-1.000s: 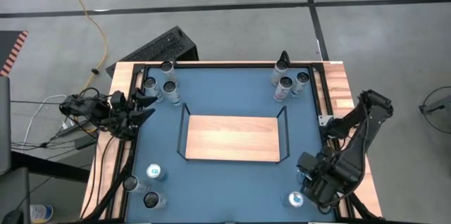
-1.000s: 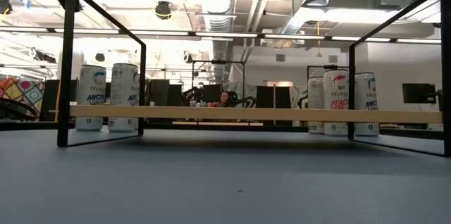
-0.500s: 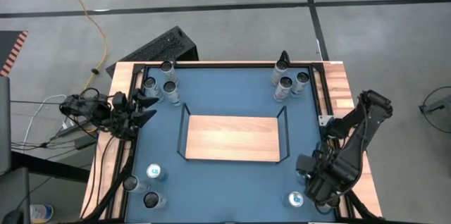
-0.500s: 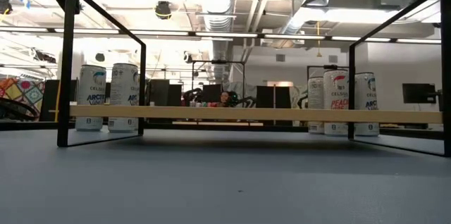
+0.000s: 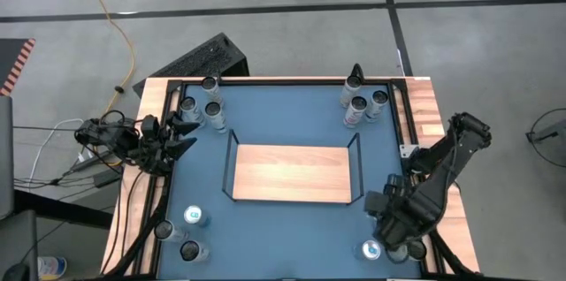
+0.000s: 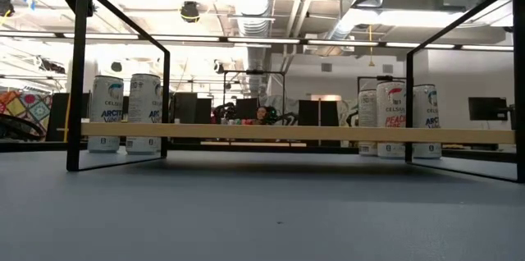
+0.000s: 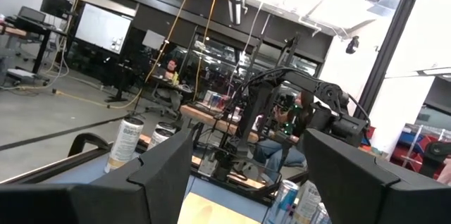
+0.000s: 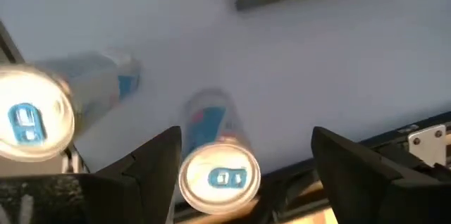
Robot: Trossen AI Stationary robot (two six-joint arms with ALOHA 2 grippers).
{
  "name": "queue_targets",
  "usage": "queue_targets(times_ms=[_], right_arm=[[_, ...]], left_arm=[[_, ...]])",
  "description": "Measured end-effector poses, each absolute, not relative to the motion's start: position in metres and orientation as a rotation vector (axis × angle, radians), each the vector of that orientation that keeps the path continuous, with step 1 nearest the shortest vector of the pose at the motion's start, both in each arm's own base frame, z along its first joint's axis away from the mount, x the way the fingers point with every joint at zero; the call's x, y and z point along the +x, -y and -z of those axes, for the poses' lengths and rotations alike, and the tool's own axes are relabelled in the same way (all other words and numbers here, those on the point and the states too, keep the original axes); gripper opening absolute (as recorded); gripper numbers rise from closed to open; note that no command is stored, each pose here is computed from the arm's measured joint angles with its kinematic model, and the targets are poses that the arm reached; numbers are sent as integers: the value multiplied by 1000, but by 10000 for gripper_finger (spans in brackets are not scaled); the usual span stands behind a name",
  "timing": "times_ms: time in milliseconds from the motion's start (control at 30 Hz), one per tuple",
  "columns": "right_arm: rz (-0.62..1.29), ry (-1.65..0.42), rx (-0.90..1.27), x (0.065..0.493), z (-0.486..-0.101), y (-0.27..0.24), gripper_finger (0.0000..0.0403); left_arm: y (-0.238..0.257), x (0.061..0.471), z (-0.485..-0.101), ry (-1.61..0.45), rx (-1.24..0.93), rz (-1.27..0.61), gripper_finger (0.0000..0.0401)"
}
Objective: Place canned beverage on shelf
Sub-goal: Put the top right blue soda can on the shelf
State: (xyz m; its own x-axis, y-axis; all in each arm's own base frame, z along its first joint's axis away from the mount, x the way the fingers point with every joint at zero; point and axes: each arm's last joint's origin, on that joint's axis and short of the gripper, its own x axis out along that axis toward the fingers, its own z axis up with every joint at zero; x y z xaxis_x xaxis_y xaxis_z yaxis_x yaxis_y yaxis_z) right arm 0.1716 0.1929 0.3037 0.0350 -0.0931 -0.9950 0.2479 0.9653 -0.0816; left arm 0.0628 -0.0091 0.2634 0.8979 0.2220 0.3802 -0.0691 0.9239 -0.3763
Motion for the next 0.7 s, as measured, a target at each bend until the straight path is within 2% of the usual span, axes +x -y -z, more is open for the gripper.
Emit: queue_targets(times_ms=[233,467,700], right_arm=[[163,-1569,74,170,-304,-194,303],[213,-1579,116,169,-304,-193,305],[280,-1589,193,168,-304,-194,343]], left_arm=[[9,64,-261,411,-354,-156,256],[10,64,-260,399,-348,-159,256],[10,64,-260,398,-341,-161,256]])
